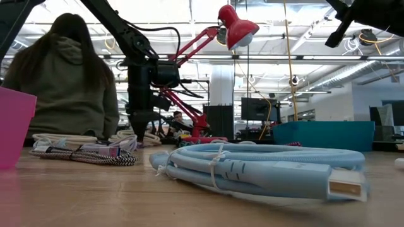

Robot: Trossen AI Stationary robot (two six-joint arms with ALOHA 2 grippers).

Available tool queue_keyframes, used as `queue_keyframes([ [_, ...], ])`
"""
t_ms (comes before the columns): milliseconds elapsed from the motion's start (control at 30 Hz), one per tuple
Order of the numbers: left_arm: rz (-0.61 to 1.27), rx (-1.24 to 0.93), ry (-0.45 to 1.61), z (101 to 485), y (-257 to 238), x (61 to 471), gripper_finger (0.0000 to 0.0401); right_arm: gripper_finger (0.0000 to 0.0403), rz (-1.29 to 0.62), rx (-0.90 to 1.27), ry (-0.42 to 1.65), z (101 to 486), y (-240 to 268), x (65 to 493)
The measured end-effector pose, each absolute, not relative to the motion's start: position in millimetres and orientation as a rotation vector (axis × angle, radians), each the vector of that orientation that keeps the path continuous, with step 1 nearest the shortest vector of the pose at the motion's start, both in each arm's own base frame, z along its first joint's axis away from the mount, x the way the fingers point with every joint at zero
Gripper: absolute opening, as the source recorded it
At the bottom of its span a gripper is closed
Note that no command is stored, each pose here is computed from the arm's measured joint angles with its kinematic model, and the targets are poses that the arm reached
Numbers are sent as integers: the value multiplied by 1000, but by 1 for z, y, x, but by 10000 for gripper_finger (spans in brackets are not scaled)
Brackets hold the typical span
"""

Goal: Sort cables
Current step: Put the top gray usb cable into the blue bin

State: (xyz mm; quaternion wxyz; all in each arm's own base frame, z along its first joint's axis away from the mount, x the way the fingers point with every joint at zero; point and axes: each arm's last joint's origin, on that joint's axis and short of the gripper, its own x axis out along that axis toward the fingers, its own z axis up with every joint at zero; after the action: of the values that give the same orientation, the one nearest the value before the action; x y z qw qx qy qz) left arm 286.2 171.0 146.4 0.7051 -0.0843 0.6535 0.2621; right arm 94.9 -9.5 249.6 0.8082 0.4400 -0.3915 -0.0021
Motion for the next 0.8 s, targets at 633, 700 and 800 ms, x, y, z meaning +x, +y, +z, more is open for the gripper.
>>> queue_keyframes([
  [633,756,-385,1395,214,156,295,1,0,7,937,-832,250,-9,95],
  [700,767,-468,1350,226,151,290,1,0,19,932,-827,250,-9,95],
  [800,781,-533,1294,248,136,281,1,0,30,928,-821,250,-8,95],
])
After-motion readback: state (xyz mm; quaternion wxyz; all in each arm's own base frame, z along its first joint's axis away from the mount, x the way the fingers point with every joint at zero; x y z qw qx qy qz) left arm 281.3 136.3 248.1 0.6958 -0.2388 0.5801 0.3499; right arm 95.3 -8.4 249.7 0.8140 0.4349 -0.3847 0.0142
